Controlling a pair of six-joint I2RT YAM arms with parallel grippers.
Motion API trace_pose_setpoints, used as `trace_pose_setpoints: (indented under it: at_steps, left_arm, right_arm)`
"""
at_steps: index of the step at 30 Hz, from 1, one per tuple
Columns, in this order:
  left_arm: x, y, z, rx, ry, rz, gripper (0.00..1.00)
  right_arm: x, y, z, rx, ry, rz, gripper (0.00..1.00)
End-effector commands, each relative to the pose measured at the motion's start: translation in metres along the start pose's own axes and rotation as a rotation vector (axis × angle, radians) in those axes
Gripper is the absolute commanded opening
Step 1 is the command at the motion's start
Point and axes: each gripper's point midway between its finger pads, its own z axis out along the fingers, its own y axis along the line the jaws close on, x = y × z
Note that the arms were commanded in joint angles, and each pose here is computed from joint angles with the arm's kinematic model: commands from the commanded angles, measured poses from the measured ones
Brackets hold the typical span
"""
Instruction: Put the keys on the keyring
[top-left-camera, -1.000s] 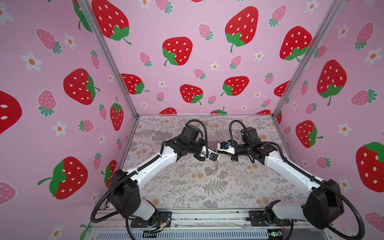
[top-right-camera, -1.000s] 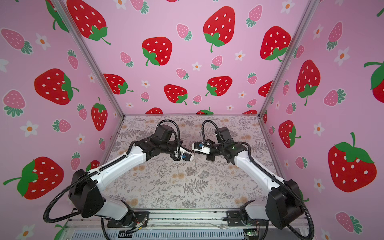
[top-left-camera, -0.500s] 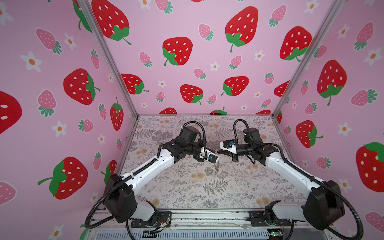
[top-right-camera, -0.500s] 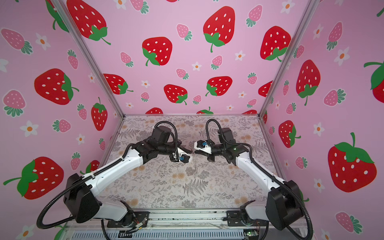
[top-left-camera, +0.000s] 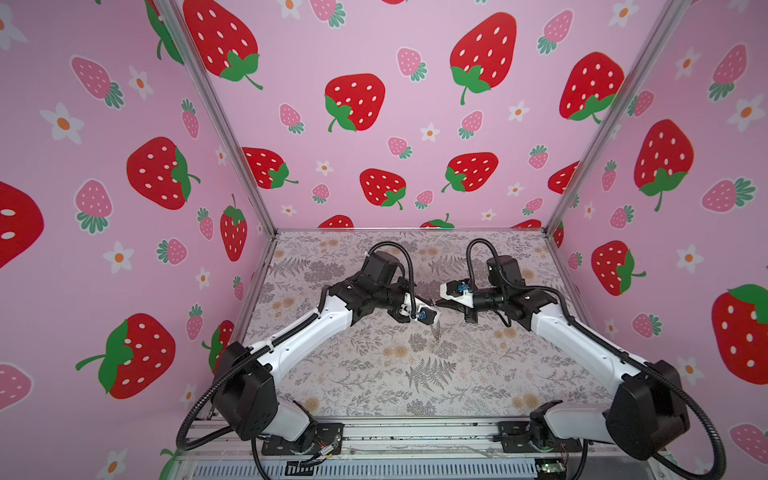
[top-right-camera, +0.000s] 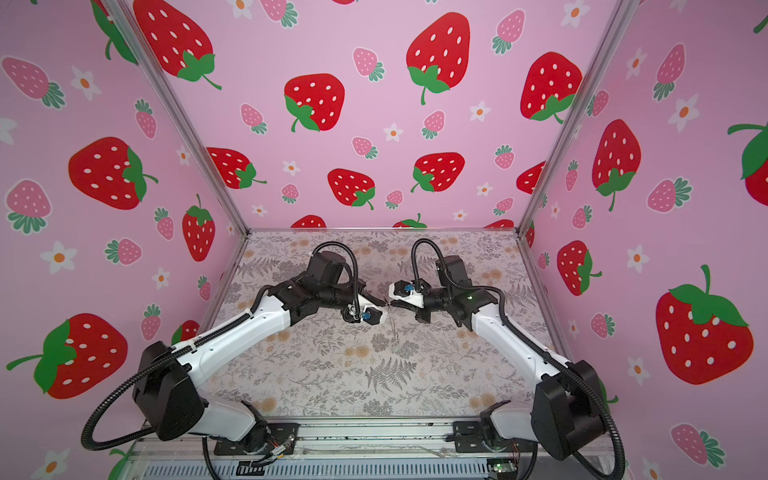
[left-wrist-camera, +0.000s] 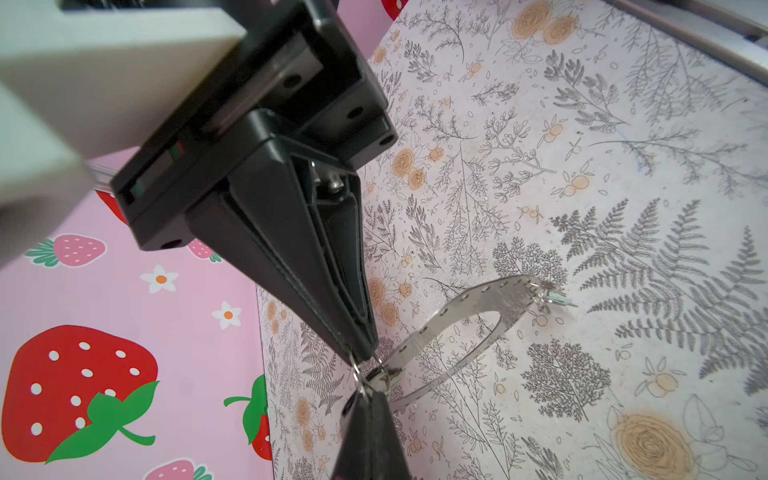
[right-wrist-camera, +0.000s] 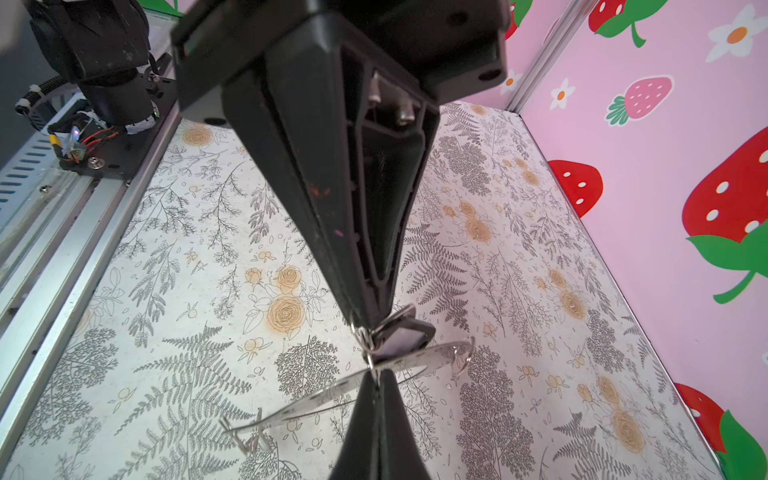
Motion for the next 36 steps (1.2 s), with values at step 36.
trace_pose_setpoints:
  at_steps: [36]
  left_arm:
    - [0.004,-0.031,0.018,0.036,0.043,-0.042,0.00]
  right_arm:
    - [-0.035,-0.027,-0.027,0.084,-0.192,-0.006,0.00]
